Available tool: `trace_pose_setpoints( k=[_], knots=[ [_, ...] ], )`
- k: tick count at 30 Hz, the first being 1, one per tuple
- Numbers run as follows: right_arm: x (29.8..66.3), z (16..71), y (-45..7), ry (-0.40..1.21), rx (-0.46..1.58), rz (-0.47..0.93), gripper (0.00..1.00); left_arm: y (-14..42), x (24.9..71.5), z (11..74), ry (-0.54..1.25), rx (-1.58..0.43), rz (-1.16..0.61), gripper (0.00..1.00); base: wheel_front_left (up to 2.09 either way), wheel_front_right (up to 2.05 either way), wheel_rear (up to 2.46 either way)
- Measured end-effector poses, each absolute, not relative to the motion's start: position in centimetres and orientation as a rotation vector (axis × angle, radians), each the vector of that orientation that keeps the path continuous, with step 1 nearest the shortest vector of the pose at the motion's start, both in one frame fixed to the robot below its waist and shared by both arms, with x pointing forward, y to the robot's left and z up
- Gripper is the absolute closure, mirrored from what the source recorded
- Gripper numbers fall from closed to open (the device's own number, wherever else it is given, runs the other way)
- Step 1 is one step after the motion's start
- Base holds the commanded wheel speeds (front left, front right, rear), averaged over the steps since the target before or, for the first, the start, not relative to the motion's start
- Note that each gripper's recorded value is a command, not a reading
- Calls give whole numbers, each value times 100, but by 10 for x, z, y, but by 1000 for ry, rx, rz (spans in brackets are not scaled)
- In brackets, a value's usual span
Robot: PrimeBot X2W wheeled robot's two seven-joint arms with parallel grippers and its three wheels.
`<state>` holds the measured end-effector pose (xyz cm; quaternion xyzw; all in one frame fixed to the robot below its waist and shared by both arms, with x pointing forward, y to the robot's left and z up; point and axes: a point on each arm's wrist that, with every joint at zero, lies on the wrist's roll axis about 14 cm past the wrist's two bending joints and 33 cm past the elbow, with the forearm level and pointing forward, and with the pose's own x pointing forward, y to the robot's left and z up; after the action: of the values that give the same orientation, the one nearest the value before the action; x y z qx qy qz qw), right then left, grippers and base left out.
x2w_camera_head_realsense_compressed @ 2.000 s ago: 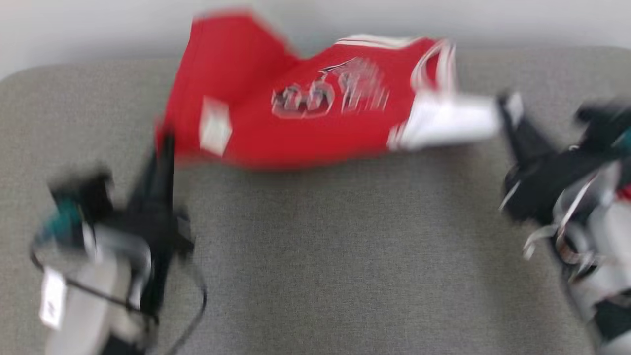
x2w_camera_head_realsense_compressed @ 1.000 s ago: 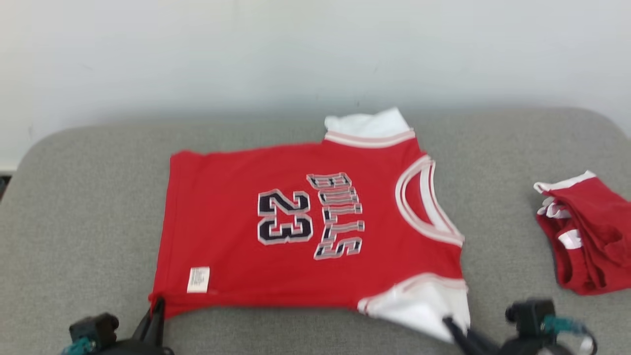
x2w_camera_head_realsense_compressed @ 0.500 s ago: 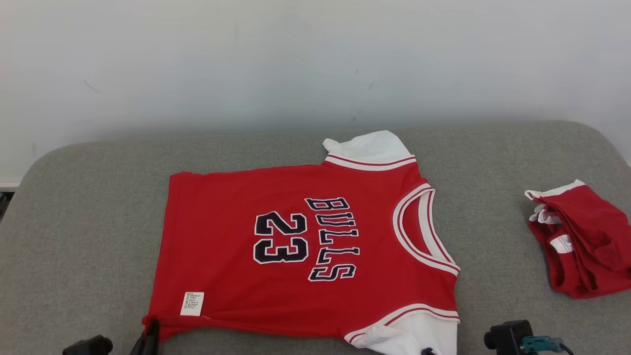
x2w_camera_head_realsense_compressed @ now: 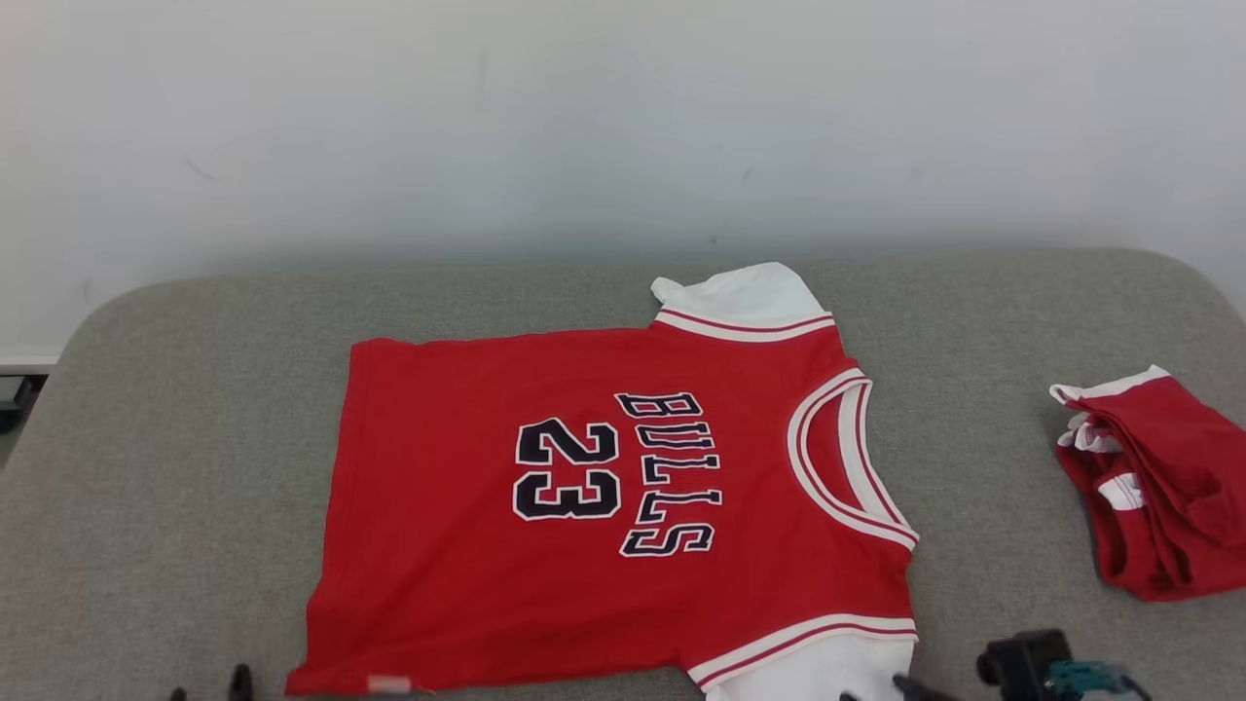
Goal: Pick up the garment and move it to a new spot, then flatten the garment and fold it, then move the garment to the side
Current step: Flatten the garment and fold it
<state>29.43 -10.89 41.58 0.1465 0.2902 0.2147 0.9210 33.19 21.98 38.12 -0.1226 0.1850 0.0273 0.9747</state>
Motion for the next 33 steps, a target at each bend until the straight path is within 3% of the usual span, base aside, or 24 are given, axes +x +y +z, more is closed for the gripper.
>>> trace_pose_setpoints(
  k=[6, 15, 23, 33],
  knots=[
    [322, 453, -124, 390, 309, 330, 0, 235, 342, 418, 242, -222, 110, 0, 0, 0, 0],
    [343, 500, -154, 122, 354, 121, 0, 199, 346, 490, -1, -175, 24, 0, 0, 0, 0],
    [341, 515, -182, 5, 383, 0, 0, 168, 326, 505, -53, -117, -95, 0, 0, 0, 0],
    [335, 514, -192, -13, 400, -45, 0, 155, 316, 505, -39, -88, -166, 0, 0, 0, 0]
  ],
)
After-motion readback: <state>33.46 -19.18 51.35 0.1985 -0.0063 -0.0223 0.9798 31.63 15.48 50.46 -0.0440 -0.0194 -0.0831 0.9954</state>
